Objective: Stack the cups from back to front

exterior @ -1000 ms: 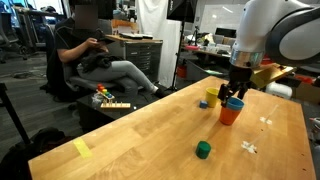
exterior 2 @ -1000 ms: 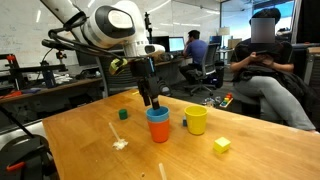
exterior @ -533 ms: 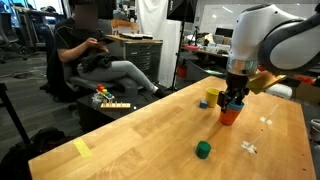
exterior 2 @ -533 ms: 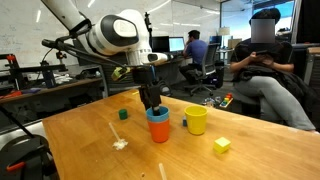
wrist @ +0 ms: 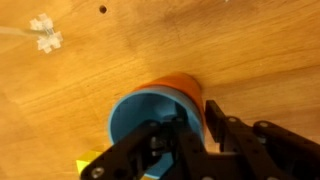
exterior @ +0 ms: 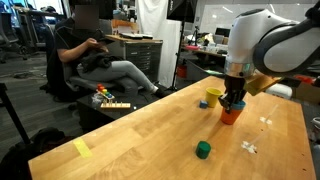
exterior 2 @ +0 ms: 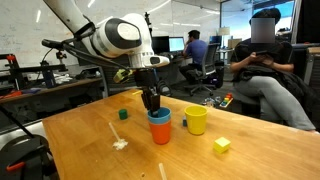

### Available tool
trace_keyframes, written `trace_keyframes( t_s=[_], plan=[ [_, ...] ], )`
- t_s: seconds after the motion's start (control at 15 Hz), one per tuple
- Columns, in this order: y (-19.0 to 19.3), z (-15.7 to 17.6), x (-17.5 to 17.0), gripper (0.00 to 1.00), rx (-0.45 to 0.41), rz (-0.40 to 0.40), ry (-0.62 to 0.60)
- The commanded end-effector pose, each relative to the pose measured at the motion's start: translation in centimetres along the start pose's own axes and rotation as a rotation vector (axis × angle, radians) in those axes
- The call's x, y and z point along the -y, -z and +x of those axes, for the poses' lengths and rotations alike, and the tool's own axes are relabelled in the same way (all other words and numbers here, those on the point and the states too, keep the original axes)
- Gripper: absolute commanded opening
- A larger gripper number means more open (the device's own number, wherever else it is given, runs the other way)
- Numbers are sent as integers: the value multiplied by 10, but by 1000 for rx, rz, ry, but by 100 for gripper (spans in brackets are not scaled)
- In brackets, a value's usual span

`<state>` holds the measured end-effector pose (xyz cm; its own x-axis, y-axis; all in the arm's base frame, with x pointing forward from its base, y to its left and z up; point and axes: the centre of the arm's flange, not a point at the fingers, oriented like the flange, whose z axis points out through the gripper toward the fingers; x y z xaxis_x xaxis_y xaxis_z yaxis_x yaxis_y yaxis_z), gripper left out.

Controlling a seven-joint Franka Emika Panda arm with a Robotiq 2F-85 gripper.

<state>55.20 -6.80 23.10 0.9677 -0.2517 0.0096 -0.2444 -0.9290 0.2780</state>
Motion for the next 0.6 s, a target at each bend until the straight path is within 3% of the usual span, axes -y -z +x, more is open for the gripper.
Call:
trace_keyframes(
  t_s=[0.0, 0.27, 0.53],
  plan=[
    [7, 7, -6, 0, 10, -36, 6],
    [16, 1, -12, 2, 33, -31, 16],
    [53, -3, -24, 2, -5, 14, 23]
  ],
)
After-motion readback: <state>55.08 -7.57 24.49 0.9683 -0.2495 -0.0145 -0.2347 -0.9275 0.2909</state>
